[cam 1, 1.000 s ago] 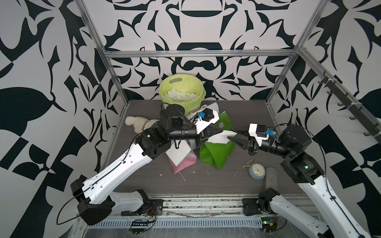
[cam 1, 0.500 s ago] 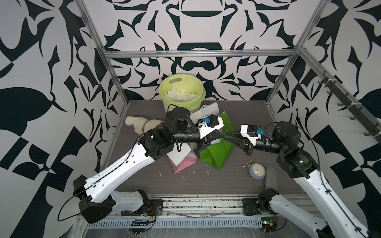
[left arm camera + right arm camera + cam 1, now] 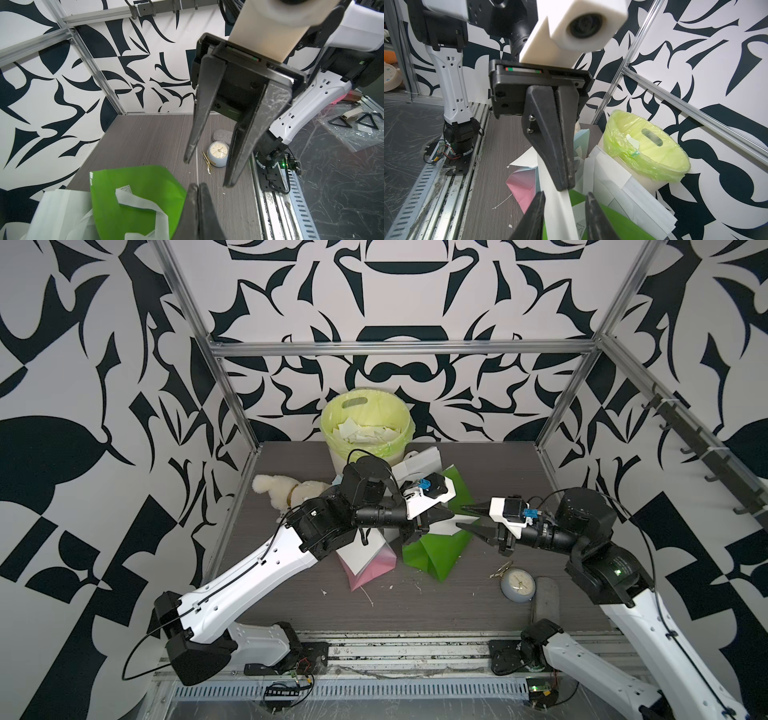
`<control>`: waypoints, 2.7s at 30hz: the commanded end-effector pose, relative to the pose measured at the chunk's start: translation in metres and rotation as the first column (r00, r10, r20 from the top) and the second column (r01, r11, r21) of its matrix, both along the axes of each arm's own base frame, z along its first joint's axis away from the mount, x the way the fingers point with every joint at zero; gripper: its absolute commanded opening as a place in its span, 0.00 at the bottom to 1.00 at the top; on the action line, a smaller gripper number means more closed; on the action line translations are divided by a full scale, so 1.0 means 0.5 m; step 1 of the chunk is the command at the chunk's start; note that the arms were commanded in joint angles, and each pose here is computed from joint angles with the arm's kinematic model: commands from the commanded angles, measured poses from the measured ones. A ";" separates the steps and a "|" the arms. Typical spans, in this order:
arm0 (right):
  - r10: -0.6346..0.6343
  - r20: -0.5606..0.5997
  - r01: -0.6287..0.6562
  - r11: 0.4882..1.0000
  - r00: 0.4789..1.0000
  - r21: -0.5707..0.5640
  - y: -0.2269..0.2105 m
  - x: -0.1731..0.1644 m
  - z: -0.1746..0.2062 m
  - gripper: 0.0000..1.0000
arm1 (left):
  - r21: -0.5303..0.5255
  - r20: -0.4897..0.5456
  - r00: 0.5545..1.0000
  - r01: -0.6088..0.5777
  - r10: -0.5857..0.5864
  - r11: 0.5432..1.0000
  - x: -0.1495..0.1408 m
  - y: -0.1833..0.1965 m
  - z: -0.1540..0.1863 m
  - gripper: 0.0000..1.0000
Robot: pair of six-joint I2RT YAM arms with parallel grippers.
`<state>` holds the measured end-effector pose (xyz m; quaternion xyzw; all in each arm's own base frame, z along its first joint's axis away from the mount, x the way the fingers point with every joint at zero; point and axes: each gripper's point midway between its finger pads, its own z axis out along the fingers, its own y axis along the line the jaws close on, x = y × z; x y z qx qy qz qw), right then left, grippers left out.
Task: Shred takeout receipts and throw away
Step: Shred the takeout receipt.
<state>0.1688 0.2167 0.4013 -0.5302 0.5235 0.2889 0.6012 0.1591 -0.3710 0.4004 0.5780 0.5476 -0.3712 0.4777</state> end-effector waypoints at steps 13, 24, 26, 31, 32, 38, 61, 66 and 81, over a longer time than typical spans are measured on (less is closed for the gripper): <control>0.023 0.010 -0.023 1.000 1.000 -0.001 0.004 -0.006 0.018 0.09 | 0.000 0.023 1.000 0.002 -0.002 1.000 -0.012 0.002 0.017 0.00; 0.010 0.046 -0.009 1.000 0.999 -0.025 -0.002 -0.008 0.008 0.00 | 0.011 0.015 0.999 -0.042 0.041 0.999 -0.005 -0.014 0.019 0.00; 0.009 0.063 -0.008 1.000 0.998 -0.030 -0.003 -0.009 0.007 0.00 | 0.012 -0.001 0.998 -0.062 0.062 0.998 0.001 -0.016 0.020 0.00; -0.016 0.170 0.022 0.999 0.985 -0.032 -0.012 -0.011 0.004 0.00 | 0.008 -0.071 0.988 -0.134 0.134 0.991 0.027 -0.028 0.025 0.00; -0.036 0.189 0.042 0.999 0.981 -0.024 -0.016 -0.006 0.004 0.00 | 0.008 -0.085 0.987 -0.140 0.140 0.990 0.029 -0.031 0.025 0.00; -0.036 0.203 0.045 0.998 0.979 -0.038 -0.019 -0.013 -0.004 0.00 | -0.014 -0.141 0.975 -0.177 0.173 0.984 0.044 -0.042 0.037 0.00; 0.008 0.190 -0.005 1.000 0.982 -0.016 -0.009 -0.034 -0.009 0.00 | 0.018 -0.148 0.918 -0.370 0.368 0.929 0.119 -0.036 0.029 0.00; 0.026 0.173 -0.027 1.000 0.985 0.003 -0.009 -0.049 -0.008 0.00 | 0.007 -0.170 0.881 -0.446 0.440 0.895 0.163 -0.026 0.031 0.00; 0.054 0.088 -0.061 0.994 0.995 0.090 -0.008 -0.071 -0.011 0.00 | -0.159 -0.408 0.724 -0.655 0.555 0.738 0.306 0.076 0.068 0.00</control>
